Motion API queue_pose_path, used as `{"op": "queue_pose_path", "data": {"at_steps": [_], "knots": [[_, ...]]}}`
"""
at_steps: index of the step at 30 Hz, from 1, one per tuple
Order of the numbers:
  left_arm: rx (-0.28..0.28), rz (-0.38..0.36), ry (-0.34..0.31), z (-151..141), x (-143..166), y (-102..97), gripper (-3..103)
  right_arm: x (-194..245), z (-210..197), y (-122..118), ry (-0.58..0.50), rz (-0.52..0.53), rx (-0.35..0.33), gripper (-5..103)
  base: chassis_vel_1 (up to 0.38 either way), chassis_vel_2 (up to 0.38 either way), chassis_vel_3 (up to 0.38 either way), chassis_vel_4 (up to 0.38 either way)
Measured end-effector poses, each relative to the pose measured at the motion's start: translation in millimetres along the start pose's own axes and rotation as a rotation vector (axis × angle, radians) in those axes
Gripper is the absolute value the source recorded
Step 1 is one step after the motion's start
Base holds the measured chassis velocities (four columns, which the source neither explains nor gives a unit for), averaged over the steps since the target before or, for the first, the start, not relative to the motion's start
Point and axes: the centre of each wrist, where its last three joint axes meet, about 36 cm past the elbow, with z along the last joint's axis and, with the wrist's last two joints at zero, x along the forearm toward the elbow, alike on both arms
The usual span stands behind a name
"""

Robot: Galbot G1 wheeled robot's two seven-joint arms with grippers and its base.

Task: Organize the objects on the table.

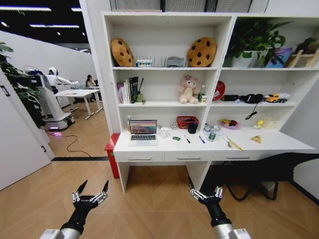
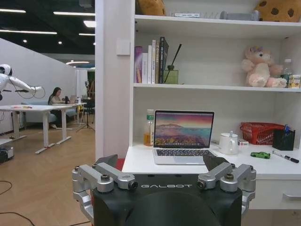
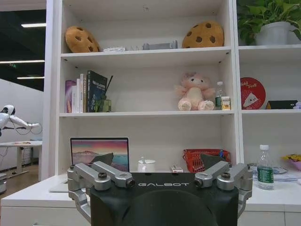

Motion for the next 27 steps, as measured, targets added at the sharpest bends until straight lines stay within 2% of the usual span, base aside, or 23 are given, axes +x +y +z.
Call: {"op": "queue_pose_path", "data": {"at_steps": [16, 27], "knots": [[-0.032, 0.000, 0.008, 3.2, 2.1, -0.5, 99, -0.1, 0.6, 3.0, 0.012, -0.004, -0.028, 100, 0.000, 0.000, 0.000, 0.000], [-0.027, -0.002, 0.001, 3.7, 2.8, -2.1, 98, 0.2, 0.0, 1.6, 0.022, -0.001, -0.031, 100, 0.000, 0.000, 0.000, 0.000]]}}
